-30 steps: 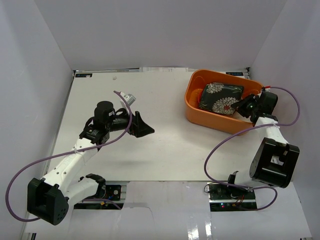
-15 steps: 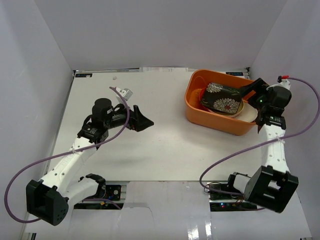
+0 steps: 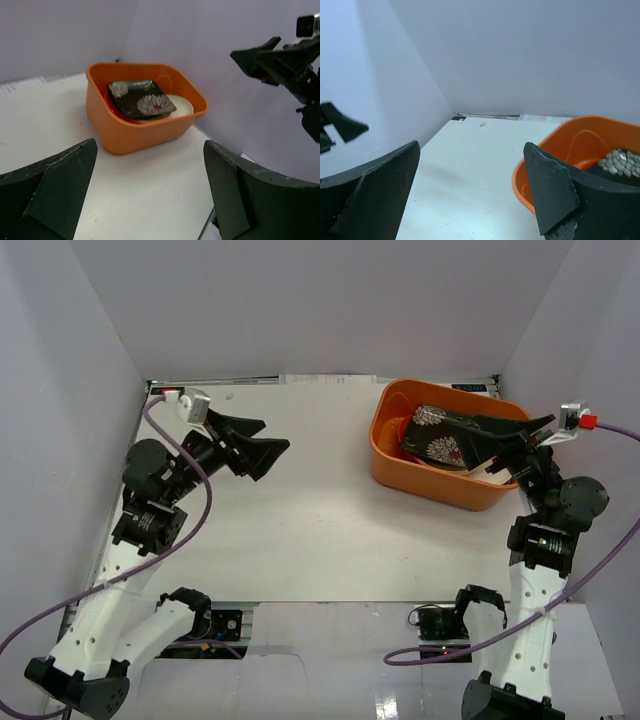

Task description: Place the plates into the plastic bin on the countertop

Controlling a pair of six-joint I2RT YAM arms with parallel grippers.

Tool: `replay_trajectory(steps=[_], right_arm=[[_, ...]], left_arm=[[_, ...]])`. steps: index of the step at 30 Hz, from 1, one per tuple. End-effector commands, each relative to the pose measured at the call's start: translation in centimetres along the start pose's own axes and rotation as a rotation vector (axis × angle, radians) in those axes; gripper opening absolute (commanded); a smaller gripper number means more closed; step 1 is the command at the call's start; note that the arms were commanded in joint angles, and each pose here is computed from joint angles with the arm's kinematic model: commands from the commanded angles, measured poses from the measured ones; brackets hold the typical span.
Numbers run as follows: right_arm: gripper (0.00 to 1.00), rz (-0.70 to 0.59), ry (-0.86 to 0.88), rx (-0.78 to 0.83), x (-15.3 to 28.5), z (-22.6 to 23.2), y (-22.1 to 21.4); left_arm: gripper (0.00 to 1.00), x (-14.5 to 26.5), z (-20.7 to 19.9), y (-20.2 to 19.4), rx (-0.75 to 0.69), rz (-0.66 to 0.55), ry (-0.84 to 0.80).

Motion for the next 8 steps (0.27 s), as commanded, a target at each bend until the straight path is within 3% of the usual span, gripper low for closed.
replay_trajectory(steps=[1,8], right_arm=[[0.9,-0.049,0.196,0.142,1.5,5.7,3.1],[0.9,-0.057,0.191,0.17,1.8,6.8,4.1]], left_arm=[[0.98,1.6,-2.8,4.9,-0.101,-0.185,-0.011],[0.98,2.9,-3.7,6.9,-0.135,-0.257,0.033]])
Point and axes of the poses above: each gripper's point midway between its finger pads, its own x axis back along the fingers, its own z axis along the line the jaws close on, y = z × x, the point moved 4 cm from there along x, back along the fingers, and after that the axes turned 8 degrees about x, right-handed, at the moved point
